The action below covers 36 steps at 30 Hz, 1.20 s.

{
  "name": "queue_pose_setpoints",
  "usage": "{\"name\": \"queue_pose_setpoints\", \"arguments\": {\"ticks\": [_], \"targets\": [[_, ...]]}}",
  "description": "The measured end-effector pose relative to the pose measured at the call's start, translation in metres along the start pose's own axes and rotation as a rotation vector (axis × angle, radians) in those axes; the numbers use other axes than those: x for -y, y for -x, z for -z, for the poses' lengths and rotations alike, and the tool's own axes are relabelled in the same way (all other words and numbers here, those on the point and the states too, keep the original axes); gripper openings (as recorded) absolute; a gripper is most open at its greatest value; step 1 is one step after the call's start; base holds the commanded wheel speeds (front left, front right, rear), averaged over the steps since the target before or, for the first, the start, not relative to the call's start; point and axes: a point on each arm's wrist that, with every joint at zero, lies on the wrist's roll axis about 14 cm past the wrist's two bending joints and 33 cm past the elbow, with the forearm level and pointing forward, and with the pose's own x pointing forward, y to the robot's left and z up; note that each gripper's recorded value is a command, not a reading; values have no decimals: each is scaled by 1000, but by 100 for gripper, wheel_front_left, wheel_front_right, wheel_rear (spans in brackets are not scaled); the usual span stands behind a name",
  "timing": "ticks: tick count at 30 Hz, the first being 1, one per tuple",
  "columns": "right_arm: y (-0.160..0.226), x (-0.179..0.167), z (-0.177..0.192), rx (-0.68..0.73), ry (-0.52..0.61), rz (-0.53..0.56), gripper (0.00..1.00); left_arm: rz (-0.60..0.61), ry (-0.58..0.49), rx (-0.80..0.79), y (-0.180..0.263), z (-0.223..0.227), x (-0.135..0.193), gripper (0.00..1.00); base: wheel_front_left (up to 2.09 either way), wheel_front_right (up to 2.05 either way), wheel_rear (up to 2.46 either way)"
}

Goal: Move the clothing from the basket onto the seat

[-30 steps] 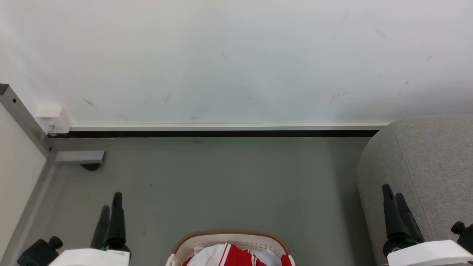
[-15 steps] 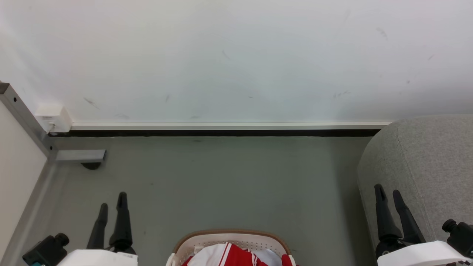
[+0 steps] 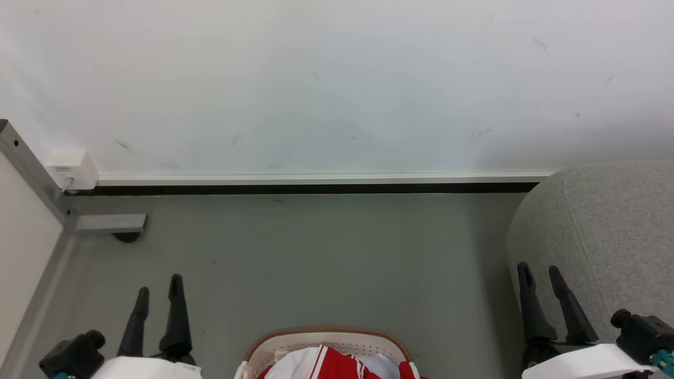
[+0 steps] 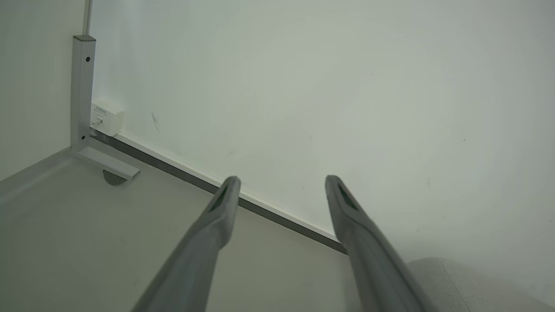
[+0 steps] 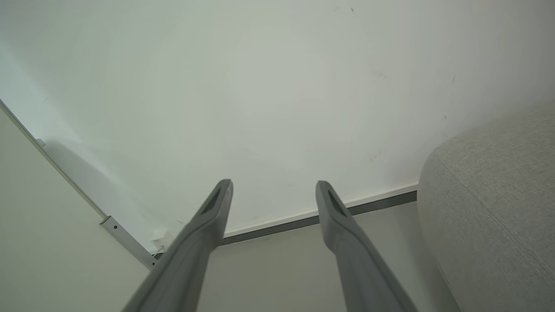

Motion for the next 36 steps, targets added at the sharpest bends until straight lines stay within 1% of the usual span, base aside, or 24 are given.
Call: {"name": "queue_pose_setpoints", "arguments": {"ticks": [17,36], "targets": [[0,-15,2,9,129,-59,100,28,-135,38,2,-5,7,100,0,0,0],[0,-31,4,24,243,-121,100,54,-276,88,5,-14,14,100,0,0,0]]}}
